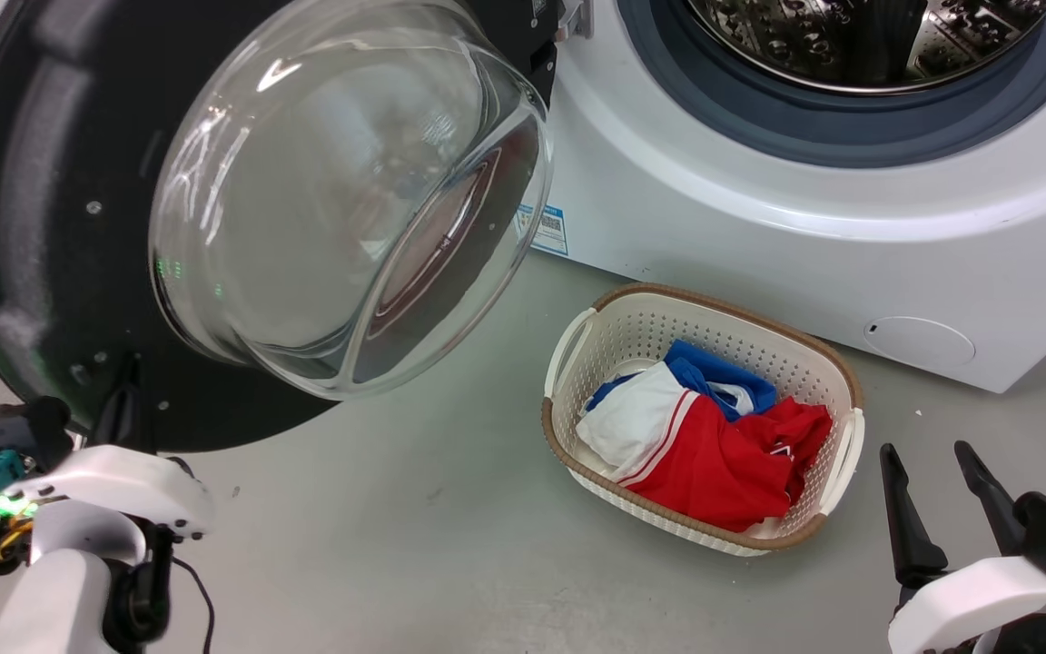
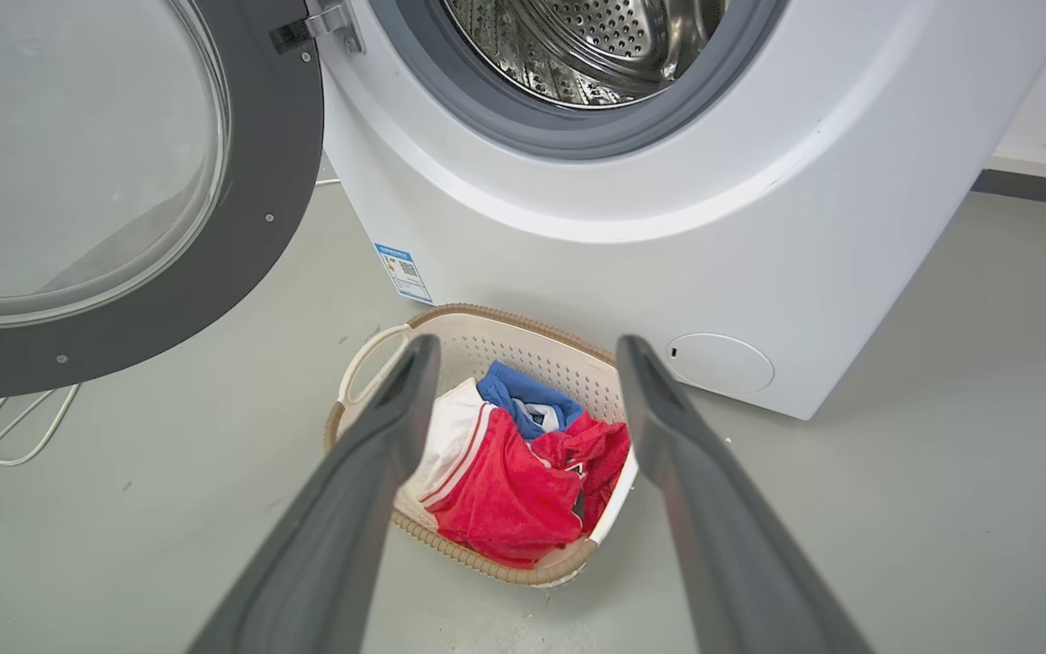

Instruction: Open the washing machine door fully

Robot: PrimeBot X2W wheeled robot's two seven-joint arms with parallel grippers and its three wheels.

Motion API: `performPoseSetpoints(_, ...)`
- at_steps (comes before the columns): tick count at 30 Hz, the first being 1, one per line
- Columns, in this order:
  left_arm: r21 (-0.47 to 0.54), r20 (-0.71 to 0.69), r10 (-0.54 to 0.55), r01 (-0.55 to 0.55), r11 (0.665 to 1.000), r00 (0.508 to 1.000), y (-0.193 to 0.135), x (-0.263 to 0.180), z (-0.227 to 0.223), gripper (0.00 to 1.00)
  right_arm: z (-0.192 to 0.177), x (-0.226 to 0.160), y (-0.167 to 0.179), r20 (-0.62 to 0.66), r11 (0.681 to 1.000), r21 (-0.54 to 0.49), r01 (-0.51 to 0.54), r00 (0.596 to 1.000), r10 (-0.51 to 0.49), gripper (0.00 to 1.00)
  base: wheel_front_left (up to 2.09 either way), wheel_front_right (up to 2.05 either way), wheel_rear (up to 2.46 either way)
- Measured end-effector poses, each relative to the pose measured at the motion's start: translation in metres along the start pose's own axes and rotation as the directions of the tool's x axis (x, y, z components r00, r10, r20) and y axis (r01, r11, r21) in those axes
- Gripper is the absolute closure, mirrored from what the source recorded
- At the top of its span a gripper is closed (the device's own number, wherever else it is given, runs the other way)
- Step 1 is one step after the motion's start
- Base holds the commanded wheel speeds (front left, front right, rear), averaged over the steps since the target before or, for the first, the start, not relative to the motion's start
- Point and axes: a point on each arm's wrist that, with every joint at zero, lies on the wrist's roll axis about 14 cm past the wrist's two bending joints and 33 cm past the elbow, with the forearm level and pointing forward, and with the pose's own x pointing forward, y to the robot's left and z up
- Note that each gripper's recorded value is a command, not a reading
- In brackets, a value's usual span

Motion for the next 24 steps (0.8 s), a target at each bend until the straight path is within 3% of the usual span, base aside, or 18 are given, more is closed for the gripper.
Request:
performPoseSetpoints(13, -0.006, 0.026, 0.052, -0.051, 0.999, 0.998, 0.027, 0.007, 0.004, 1.00, 0.009, -0.001, 0.000, 0.021, 1.000, -0.007, 0.004, 1.000, -0.004, 0.00, 0.00, 0.00, 0.00)
performPoseSetpoints(24, 0.001, 0.068, 0.006, -0.006, 1.000, 0.998, 0.021, -0.017, 0.004, 1.00, 0.018, -0.017, 0.006, 0.061, 1.000, 0.009, 0.001, 0.998, -0.001, 0.00, 0.00, 0.00, 0.00)
